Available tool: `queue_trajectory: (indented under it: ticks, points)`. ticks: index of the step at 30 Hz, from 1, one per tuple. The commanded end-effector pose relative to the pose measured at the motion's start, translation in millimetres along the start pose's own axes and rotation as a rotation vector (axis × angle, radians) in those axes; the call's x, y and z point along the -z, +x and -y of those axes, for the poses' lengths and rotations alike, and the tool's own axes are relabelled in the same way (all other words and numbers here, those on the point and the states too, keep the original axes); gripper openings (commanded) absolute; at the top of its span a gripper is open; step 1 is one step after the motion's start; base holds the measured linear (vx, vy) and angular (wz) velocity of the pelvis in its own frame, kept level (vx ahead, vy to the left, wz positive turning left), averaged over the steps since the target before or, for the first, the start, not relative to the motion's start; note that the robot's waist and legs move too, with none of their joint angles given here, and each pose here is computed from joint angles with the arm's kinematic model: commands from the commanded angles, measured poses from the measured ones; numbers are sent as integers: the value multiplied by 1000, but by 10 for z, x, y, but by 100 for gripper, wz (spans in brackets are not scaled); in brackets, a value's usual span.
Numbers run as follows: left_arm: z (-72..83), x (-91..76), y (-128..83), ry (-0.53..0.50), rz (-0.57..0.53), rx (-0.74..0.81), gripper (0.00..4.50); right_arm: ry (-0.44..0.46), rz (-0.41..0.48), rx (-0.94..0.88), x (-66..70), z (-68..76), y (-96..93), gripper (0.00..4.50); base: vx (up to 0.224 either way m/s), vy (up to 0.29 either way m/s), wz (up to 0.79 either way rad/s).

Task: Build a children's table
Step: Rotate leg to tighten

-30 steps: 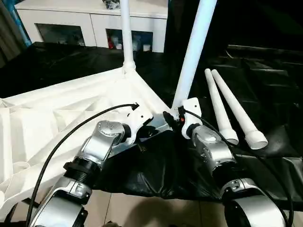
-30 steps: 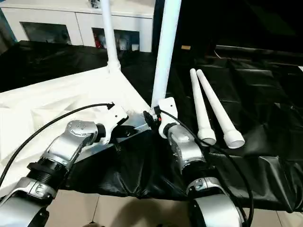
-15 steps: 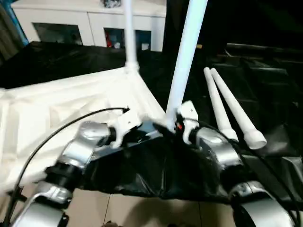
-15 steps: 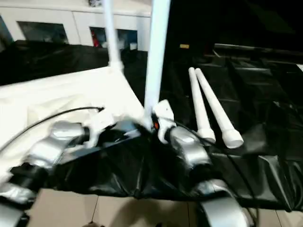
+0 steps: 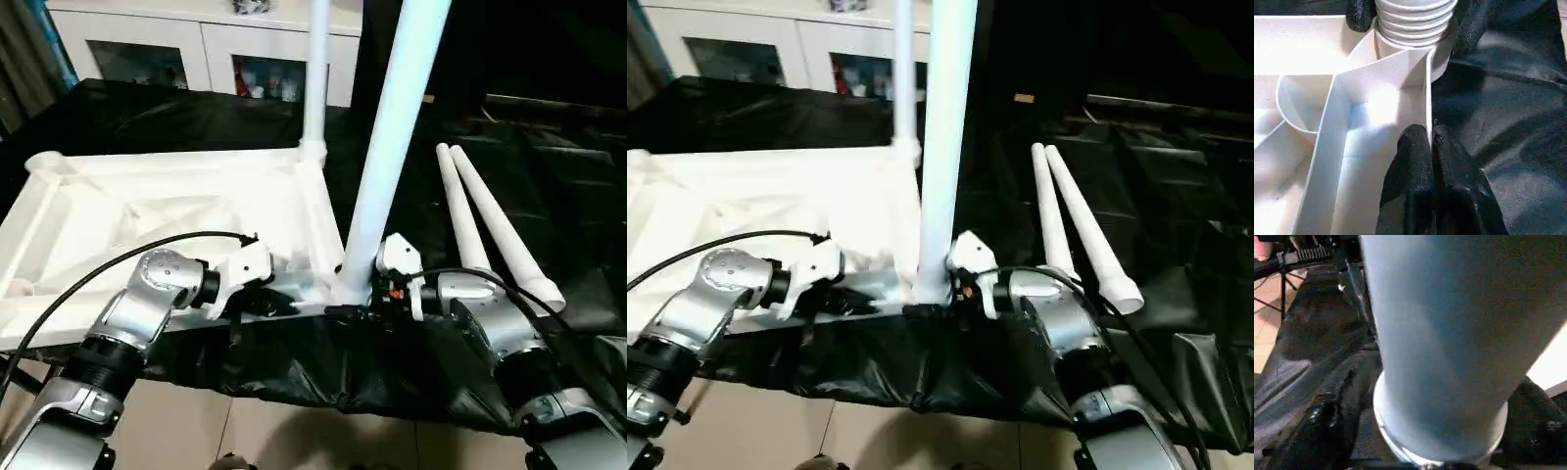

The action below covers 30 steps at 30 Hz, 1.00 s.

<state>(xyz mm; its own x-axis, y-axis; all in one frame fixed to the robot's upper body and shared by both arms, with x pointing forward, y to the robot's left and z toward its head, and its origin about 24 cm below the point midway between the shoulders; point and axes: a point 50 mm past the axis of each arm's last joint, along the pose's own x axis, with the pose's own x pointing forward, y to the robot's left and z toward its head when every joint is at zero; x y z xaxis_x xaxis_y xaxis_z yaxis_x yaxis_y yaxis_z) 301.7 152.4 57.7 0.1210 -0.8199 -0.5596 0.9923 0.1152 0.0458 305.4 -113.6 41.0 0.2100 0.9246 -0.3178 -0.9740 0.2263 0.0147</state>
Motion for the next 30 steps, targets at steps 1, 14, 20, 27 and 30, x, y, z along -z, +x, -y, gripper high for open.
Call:
queue_trajectory:
  ticks: [1, 14, 20, 27, 30]
  points:
    - [56, -83, 137, 38, 22, 47, 0, -17, 23, -90, -66, -117, 180, 341, 0, 0, 0]
    - [-106, -138, 223, -69, 55, -144, 0, 151, 57, 332, -52, 167, 322, 278, 0, 0, 0]
    - [-250, -276, 426, -140, 62, -353, 0, 297, 36, 683, 49, 327, 387, 276, 0, 0, 0]
    - [-134, -398, 715, -154, 94, -342, 0, 363, 54, 723, 30, 283, 564, 275, 0, 0, 0]
    - [-118, -391, 711, -140, 92, -327, 0, 347, 70, 704, -6, 282, 592, 310, 0, 0, 0]
